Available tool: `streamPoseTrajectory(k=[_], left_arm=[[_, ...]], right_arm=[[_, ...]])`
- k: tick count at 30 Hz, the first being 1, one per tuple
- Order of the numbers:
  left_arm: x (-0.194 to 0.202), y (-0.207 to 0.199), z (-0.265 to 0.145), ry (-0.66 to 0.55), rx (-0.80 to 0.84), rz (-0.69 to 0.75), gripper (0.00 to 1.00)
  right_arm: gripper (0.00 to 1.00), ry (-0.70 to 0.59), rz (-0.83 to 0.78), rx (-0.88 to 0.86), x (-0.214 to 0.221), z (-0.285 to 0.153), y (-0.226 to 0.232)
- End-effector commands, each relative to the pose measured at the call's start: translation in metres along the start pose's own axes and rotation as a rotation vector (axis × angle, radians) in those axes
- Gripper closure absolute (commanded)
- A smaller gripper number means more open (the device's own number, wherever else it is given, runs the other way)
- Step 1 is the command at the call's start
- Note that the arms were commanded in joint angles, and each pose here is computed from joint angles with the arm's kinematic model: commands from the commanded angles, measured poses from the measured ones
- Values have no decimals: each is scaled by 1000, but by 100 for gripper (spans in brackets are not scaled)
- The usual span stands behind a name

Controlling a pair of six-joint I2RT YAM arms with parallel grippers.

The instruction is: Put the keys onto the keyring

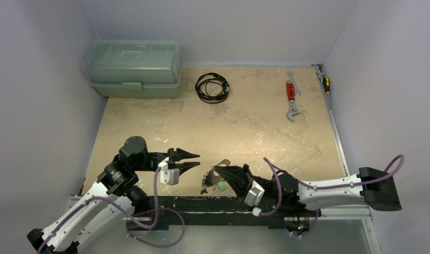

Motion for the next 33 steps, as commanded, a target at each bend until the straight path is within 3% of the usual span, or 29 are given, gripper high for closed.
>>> streamPoseTrajectory(k=[1, 5, 10, 17, 25, 29, 33], left_arm=[[-15, 13, -4, -71, -91, 98, 72], [-20, 11, -3, -124, -101, 110, 68], [-23, 17, 3, -159, -105, 84, 65], [-15, 29, 8, -128, -180, -75, 64], [6, 63, 8, 13, -487, -553, 66], [27, 70, 13, 152, -559, -803, 67], [52, 56, 31, 230, -586, -1020, 73]], right_arm=[[100, -204, 126, 20, -38, -4, -16], [100, -304, 207, -32, -53, -11, -21], [100, -328, 222, -4, -58, -14, -29], [100, -244, 230, 397, -51, -19, -83], [100, -44, 255, 973, -32, -49, -146], [100, 26, 292, 1141, -22, -55, -168], [100, 61, 341, 1164, -21, -54, -186]])
Point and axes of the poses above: each gripper's point midway between its finger pads, its own z axis out along the fingers, its own y axis along the line the jaws close on, x = y × z, the point moved 5 cm from there along -z, back along the fingers, and after that the axes turned 15 degrees about z, right-handed, at the moved point
